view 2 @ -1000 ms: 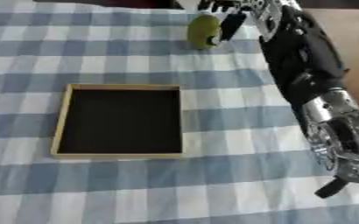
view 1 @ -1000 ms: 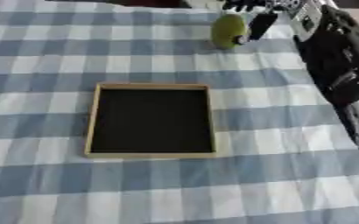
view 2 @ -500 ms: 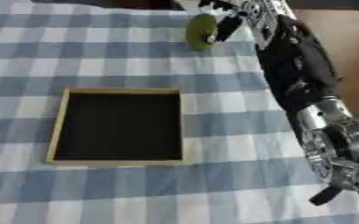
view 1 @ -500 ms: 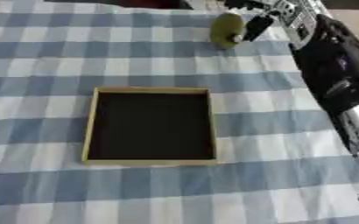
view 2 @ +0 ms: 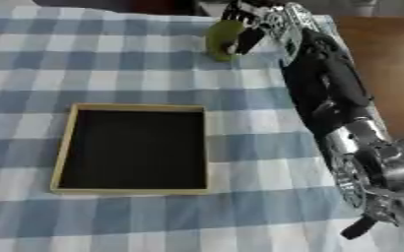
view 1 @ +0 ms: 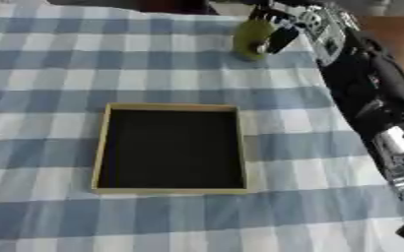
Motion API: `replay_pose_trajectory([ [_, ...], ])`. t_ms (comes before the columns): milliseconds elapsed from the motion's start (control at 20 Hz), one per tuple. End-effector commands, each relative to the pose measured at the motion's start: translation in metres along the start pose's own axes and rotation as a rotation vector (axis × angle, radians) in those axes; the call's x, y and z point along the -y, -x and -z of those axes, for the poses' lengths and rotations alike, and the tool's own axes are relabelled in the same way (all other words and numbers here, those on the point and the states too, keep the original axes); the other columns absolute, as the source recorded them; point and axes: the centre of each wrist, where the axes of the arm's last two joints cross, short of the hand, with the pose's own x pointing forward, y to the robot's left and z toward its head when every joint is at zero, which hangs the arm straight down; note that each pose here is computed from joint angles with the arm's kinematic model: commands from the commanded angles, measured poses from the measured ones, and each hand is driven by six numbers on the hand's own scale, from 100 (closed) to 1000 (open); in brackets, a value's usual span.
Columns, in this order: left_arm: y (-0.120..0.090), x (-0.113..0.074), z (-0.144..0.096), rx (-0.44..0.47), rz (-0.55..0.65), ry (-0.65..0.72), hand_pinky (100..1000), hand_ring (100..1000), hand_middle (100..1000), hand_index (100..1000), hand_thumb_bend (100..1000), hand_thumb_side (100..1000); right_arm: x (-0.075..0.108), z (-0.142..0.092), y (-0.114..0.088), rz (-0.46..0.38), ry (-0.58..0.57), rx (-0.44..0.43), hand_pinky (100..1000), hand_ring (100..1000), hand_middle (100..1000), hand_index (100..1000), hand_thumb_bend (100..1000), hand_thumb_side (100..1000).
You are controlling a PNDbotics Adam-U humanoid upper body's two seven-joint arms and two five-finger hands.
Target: Pick up objects on the table and place them in the box.
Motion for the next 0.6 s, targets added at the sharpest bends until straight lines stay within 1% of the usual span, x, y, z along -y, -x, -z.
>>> replay_pose_trajectory([
  [50,-0.0040,-0.0022,0.0058,0.026,0.001,0.003,679,506,746,844,100,567,0.0167,-0.0050,0.0022,-0.004,0.021,0.012,756,698,580,684,229,100],
  [150,-0.0041,-0.0024,0.0056,0.024,0.002,0.004,679,506,746,844,100,568,0.0165,-0.0051,0.0023,0.006,0.023,0.023,731,653,547,652,191,100],
  [200,-0.0042,-0.0026,0.0056,0.023,0.003,0.004,679,506,746,844,100,568,0.0163,-0.0051,0.0024,0.010,0.025,0.026,731,653,547,651,189,100],
  [300,-0.0043,-0.0029,0.0055,0.021,0.006,0.005,680,506,746,844,100,568,0.0159,-0.0052,0.0027,0.023,0.033,0.034,715,626,510,603,165,100],
  [400,-0.0047,-0.0032,0.0053,0.019,0.008,0.006,680,507,746,844,100,567,0.0161,-0.0057,0.0032,0.030,0.044,0.042,709,613,493,582,145,100],
  [450,-0.0049,-0.0034,0.0053,0.018,0.010,0.006,680,507,746,844,100,567,0.0168,-0.0059,0.0031,0.031,0.050,0.050,704,599,465,546,107,100],
  [600,-0.0061,-0.0036,0.0056,0.016,0.013,0.006,680,508,746,844,100,566,0.0199,-0.0078,0.0037,0.034,0.075,0.084,688,571,423,494,100,100],
])
